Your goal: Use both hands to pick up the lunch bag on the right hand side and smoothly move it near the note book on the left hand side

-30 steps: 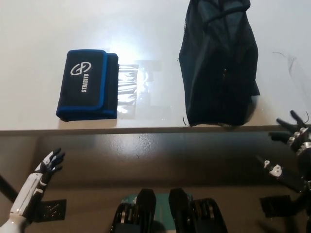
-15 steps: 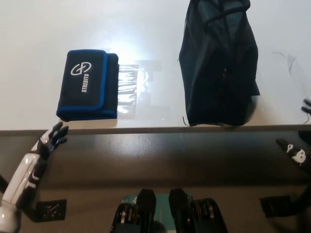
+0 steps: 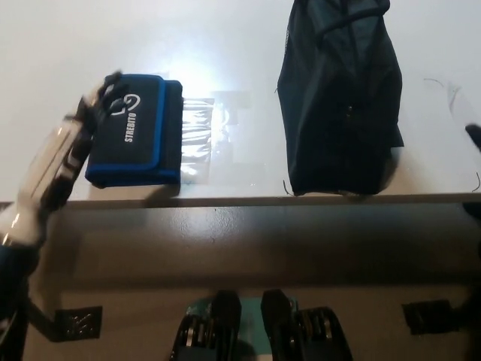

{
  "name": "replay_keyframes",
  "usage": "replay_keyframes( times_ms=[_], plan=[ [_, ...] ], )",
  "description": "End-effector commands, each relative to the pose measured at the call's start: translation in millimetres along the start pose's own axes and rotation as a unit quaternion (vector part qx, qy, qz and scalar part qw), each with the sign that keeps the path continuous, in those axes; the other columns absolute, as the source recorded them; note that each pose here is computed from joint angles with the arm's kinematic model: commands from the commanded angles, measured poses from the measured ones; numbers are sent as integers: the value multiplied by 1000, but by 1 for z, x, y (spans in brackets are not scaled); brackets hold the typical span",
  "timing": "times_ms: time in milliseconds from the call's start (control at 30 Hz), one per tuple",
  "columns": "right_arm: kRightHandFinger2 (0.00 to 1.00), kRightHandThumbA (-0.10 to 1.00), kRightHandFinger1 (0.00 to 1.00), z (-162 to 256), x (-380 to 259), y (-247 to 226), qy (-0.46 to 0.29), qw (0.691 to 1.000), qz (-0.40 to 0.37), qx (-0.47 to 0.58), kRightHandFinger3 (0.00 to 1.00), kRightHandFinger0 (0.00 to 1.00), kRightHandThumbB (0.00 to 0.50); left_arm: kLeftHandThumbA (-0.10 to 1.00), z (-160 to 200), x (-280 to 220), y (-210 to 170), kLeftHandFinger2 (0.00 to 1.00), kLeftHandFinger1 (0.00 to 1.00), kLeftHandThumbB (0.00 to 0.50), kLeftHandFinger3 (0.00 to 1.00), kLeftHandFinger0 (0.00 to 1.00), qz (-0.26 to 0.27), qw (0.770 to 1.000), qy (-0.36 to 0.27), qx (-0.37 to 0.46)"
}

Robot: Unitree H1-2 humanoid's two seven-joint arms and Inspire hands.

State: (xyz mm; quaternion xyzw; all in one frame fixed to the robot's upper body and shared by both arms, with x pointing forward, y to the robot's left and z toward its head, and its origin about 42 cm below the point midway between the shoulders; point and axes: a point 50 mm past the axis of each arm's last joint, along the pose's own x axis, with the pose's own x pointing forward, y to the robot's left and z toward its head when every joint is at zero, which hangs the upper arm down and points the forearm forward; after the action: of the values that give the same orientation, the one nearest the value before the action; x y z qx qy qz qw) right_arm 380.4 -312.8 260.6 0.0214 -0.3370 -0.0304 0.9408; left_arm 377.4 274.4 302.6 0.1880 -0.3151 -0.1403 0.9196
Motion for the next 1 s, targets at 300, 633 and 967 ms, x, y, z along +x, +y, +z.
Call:
replay_keyframes(
  times_ms=[300, 633, 967],
  plan=[
    [1000, 1000, 1000, -12, 68, 23, 35, 989, -15, 146, 1000, 1000, 211, 1000, 8, 87, -17, 1000, 1000, 234, 1000, 1000, -15, 999, 16, -34],
    [1000, 1000, 1000, -37, 111, 46, 99, 963, -37, 246, 1000, 1000, 203, 1000, -5, 125, -44, 1000, 1000, 287, 1000, 1000, -25, 998, 38, -39],
    [1000, 1000, 1000, -56, 131, 76, 119, 951, -34, 284, 1000, 1000, 230, 1000, -27, 159, -65, 1000, 1000, 245, 1000, 1000, -31, 991, 88, -92]
  ],
)
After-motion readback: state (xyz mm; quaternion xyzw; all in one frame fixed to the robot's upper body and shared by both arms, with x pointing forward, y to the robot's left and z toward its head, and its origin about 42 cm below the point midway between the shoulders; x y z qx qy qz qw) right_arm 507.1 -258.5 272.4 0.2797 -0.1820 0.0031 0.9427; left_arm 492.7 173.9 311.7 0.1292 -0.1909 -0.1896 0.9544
